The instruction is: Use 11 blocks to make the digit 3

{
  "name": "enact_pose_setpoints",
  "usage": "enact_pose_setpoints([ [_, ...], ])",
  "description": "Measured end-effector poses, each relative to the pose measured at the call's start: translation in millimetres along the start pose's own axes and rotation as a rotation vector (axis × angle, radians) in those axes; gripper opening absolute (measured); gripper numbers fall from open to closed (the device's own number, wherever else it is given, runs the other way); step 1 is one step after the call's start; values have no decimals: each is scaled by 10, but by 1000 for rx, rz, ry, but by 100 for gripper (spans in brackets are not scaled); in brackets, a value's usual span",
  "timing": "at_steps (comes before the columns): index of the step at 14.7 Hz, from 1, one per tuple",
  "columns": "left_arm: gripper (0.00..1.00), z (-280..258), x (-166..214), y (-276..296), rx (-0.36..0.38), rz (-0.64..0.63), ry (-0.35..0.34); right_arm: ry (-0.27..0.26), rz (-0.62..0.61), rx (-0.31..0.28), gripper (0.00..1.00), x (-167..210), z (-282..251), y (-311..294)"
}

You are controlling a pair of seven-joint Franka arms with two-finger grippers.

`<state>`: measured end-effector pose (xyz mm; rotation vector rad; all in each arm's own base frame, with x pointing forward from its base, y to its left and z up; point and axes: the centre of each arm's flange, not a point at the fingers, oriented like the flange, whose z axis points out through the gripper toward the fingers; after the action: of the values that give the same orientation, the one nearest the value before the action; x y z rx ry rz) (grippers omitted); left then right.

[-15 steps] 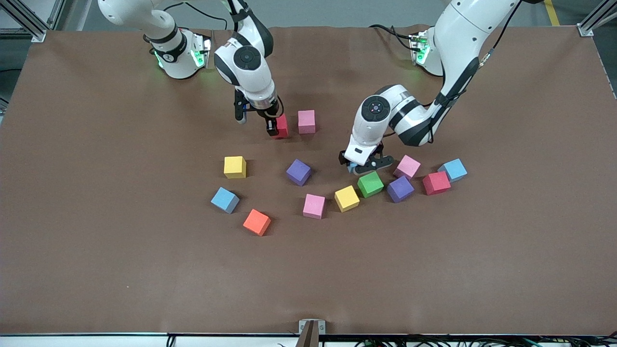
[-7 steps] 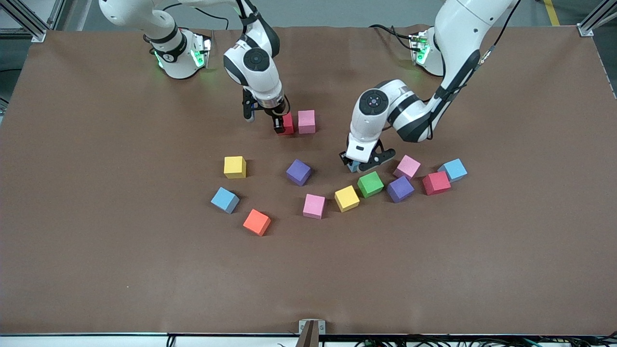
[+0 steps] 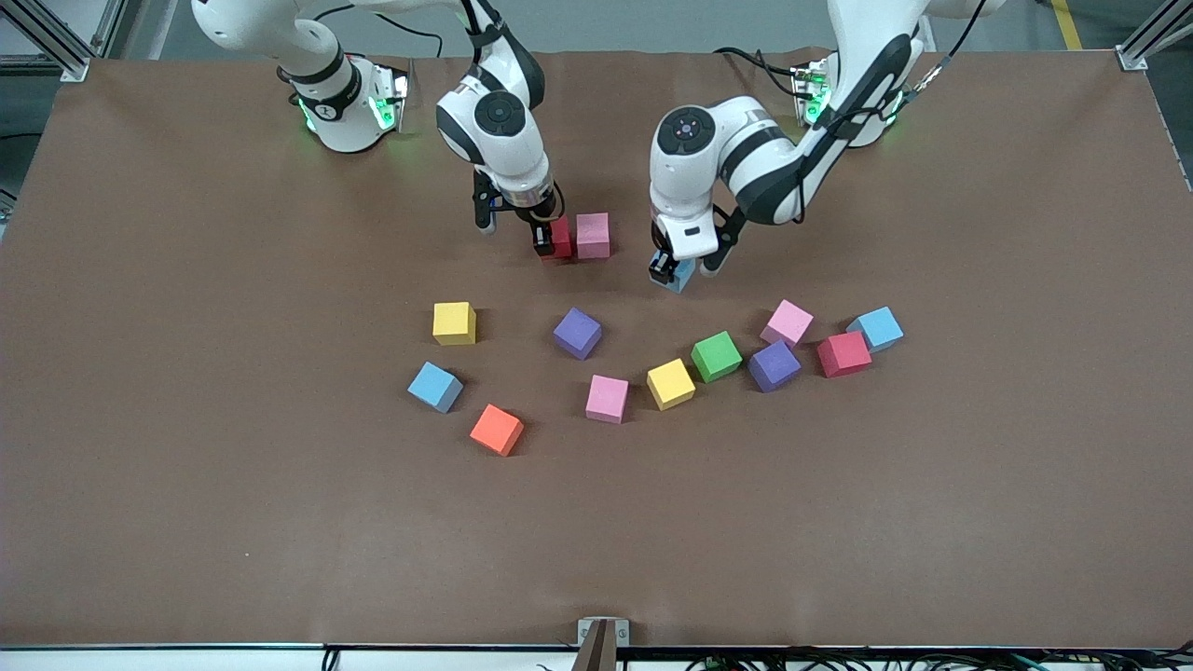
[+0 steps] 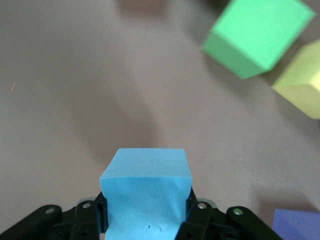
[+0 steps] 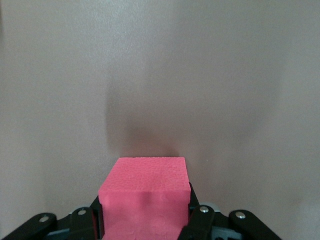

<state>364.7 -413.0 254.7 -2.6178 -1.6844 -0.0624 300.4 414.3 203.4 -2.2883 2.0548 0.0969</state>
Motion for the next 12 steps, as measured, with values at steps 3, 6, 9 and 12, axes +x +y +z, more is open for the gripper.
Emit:
enact_pose_setpoints([
  [3,54,19,-236,-172,13,-217,-5,-4,6,-1,59,-30,11,-16],
  [6,54,100,-427,-308,40,-305,-13,-4,7,-1,59,-50,28,-35],
  [9,54,239,-563,-371,61,-353,-48,-4,8,-1,59,-58,31,-44],
  [12,54,299,-615,-379,67,-359,-75,-5,8,-1,59,-61,30,-47],
])
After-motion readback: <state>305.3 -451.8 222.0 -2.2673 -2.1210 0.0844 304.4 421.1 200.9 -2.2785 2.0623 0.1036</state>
